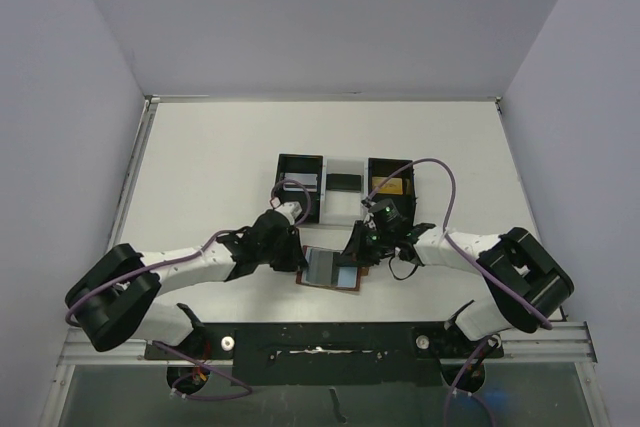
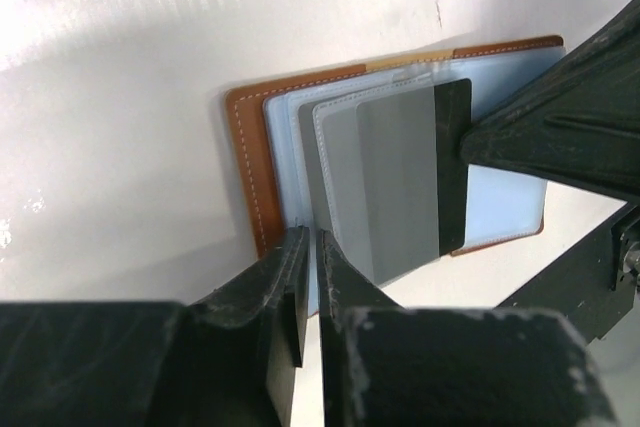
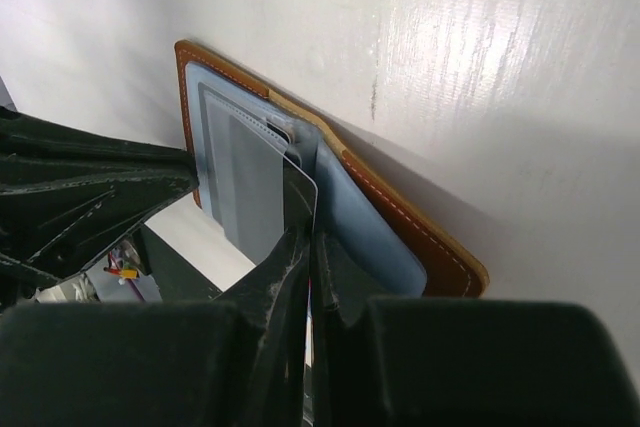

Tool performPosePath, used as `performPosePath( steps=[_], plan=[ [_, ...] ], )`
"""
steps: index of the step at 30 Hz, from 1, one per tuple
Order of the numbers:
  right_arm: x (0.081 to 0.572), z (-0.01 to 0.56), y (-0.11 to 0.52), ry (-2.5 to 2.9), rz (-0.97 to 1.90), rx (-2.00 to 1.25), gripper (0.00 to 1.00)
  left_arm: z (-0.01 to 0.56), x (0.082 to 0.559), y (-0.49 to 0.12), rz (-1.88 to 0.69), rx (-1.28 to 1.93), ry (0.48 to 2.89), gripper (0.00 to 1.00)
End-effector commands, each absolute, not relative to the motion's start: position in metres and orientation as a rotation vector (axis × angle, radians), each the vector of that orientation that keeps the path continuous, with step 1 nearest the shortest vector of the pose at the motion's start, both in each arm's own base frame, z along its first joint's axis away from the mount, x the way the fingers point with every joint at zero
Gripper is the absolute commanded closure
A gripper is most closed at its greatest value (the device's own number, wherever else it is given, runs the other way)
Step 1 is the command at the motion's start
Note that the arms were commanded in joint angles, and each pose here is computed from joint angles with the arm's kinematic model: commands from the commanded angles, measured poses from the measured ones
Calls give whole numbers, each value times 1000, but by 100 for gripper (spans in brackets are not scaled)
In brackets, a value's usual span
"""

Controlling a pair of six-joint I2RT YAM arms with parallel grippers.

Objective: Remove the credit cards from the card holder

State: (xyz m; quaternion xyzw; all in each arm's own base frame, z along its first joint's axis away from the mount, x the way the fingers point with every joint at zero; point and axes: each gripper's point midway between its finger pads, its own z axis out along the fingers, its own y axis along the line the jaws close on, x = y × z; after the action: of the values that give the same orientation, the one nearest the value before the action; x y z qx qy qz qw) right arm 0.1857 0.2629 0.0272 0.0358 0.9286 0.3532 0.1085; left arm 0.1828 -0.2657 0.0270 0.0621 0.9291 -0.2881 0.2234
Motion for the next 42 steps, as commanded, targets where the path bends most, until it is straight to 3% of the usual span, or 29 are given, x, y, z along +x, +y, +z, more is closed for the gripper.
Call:
performPosePath(
  steps=[1,5,9,13,18,24,35,42],
  plan=[
    [194,32,262,2696,1038,89,100,54,186,-270,-838,211,2493,89],
    [196,27,262,2709,1013,62,100,88,200,-286,-906,255,2379,78],
    [196,27,262,2712,1007,49,100,100,198,-312,-1057,333,2331,77],
    [196,28,263,2708,1013,40,100,69,198,-319,-1033,374,2414,83],
    [197,27,261,2708,1009,69,100,32,199,-313,-849,365,2547,100],
    [201,33,261,2649,1043,159,97,17,199,-289,-690,288,2602,100],
    [187,23,264,2649,1081,239,69,23,179,-280,-762,248,2624,100],
    [188,20,267,2635,1093,275,71,24,170,-297,-875,378,2633,100]
  ],
)
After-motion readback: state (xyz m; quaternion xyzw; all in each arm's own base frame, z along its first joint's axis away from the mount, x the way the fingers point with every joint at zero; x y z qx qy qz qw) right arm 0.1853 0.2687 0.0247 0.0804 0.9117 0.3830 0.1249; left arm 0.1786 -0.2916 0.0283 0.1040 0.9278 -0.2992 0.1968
